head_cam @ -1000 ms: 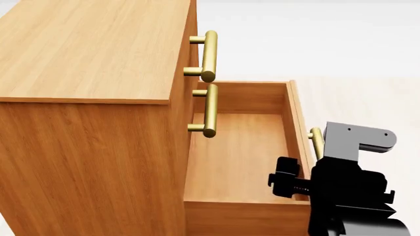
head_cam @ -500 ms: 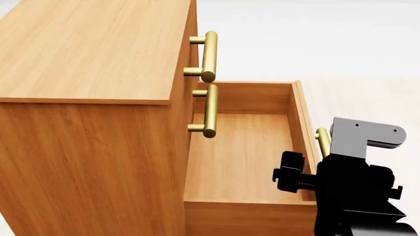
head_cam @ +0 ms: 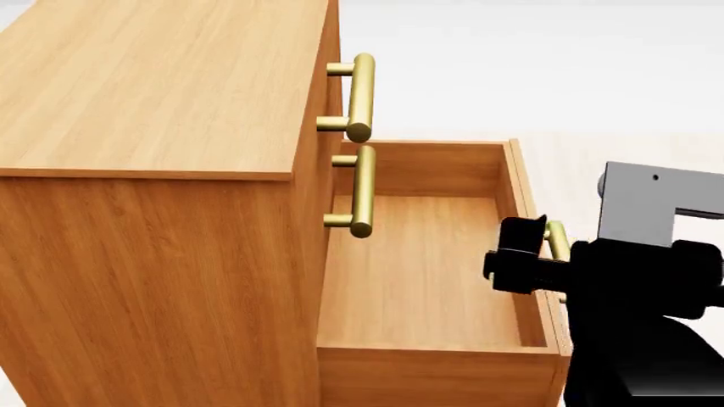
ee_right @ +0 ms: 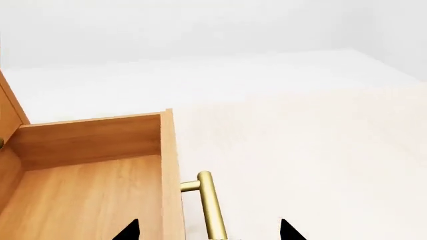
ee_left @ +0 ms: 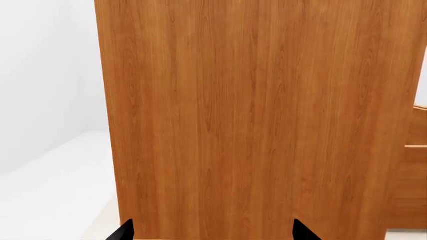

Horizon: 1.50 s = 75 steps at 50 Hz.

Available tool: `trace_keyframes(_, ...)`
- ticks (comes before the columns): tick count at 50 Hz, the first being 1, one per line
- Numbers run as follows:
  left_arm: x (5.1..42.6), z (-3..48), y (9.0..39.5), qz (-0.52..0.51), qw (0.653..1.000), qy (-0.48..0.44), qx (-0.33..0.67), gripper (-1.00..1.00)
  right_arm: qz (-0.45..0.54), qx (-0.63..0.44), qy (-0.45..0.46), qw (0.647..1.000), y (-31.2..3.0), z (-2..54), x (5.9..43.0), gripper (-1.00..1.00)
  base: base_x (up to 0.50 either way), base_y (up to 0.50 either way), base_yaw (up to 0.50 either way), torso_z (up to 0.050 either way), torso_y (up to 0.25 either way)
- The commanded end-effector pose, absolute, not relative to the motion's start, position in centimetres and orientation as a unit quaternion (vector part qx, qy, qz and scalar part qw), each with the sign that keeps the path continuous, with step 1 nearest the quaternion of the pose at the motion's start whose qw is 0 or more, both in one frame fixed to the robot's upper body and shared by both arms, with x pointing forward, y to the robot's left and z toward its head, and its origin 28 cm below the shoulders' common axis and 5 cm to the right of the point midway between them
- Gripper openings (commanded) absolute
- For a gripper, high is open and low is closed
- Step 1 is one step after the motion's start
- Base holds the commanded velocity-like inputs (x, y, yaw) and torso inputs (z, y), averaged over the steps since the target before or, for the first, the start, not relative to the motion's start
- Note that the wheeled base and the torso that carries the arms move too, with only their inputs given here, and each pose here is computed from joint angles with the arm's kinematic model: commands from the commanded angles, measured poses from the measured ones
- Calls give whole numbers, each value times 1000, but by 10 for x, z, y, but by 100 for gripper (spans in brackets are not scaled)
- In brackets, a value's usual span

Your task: Put the bowl in the bottom drawer of the cabinet and close it.

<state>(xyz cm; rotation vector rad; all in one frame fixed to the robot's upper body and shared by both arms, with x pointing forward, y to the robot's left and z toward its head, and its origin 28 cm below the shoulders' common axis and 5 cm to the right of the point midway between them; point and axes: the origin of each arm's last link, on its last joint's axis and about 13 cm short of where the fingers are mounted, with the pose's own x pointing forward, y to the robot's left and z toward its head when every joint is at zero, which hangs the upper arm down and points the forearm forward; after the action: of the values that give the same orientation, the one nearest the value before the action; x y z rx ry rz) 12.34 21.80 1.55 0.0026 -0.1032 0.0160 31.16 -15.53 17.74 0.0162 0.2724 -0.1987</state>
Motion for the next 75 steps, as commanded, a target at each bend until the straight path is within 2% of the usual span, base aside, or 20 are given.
trace_keyframes(1,123,16,218,8,999,-52,2,100,-164,-10,69,984,-171,201,301,100,0,0,0,0,0)
trace_keyframes(20,123,16,219,8,998,-57,-8,100,-254,-5,39,966,-206,205,289,100,0,0,0,0,0)
trace_keyframes(26,123,16,219,15,999,-44,18,100,-272,-4,41,962,-213,201,286,100,0,0,0,0,0)
trace_keyframes(31,122,19,219,-1,998,-59,-28,100,-290,-7,35,956,-221,202,283,100,0,0,0,0,0)
trace_keyframes(44,124,18,218,4,998,-58,0,100,-344,-6,33,938,-241,193,273,100,0,0,0,0,0)
trace_keyframes(59,122,19,217,5,998,-58,3,100,-395,47,61,916,-268,175,261,100,0,0,0,0,0)
trace_keyframes(60,122,19,217,6,998,-58,3,100,-399,75,72,911,-270,173,260,100,0,0,0,0,0)
trace_keyframes(68,122,19,218,9,998,-60,2,100,-409,65,100,905,-273,161,260,100,0,0,0,0,0)
trace_keyframes(75,122,19,218,8,998,-59,2,100,-416,103,118,896,-279,153,258,100,0,0,0,0,0)
